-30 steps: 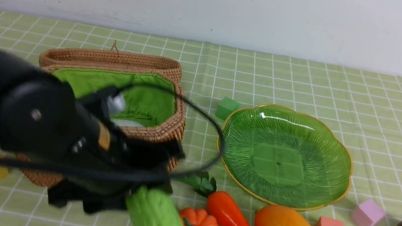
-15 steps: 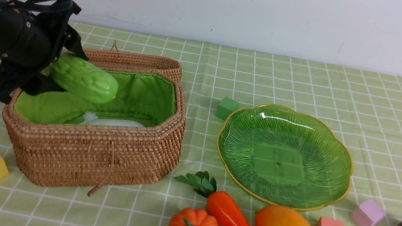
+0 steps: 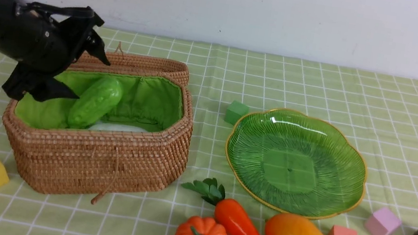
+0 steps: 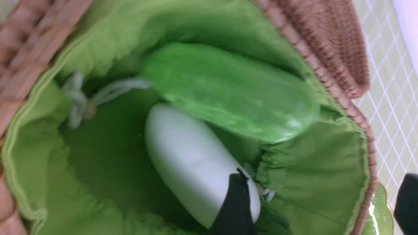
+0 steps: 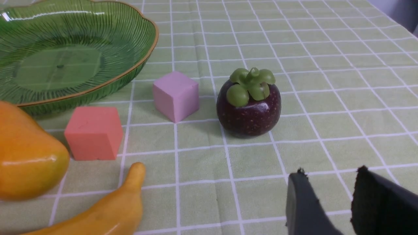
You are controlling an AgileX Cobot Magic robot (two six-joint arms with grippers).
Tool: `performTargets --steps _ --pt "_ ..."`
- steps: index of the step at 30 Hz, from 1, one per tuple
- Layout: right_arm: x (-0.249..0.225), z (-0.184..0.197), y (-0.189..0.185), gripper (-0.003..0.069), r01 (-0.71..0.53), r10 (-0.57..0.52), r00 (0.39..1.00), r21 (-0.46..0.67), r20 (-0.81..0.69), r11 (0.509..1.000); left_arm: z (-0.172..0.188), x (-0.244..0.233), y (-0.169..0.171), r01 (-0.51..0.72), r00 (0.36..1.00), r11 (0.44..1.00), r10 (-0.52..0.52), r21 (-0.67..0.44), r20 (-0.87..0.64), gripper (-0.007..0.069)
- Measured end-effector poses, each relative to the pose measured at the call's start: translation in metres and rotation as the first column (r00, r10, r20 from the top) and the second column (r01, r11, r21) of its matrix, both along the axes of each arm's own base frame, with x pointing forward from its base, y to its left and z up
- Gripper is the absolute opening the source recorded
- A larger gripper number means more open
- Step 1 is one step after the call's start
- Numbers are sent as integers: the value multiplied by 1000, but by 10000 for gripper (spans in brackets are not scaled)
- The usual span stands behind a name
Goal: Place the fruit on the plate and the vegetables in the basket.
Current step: Take a chayote with your left arm and place it on the basket on the left, then use the left arm to grab a pumpkin and put it into the left basket
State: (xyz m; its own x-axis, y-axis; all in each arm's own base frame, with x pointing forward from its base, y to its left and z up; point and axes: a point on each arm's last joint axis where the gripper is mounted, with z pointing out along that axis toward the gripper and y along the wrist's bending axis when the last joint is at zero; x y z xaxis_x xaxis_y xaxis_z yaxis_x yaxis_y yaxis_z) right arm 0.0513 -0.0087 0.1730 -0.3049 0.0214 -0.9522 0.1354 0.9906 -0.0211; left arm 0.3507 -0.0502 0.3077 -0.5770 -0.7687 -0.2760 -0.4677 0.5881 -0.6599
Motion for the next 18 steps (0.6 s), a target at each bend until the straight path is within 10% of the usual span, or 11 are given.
performTargets --steps 6,11,18 --pt "0 0 0 240 0 0 1000 0 0 1000 21 -21 -40 431 902 881 -427 195 -63 584" --pt "0 0 0 240 0 0 1000 0 0 1000 15 -70 -115 808 582 531 -785 255 -212 582" --pt "0 0 0 240 0 0 1000 0 0 1000 -21 -91 -170 903 401 290 -836 318 -376 582"
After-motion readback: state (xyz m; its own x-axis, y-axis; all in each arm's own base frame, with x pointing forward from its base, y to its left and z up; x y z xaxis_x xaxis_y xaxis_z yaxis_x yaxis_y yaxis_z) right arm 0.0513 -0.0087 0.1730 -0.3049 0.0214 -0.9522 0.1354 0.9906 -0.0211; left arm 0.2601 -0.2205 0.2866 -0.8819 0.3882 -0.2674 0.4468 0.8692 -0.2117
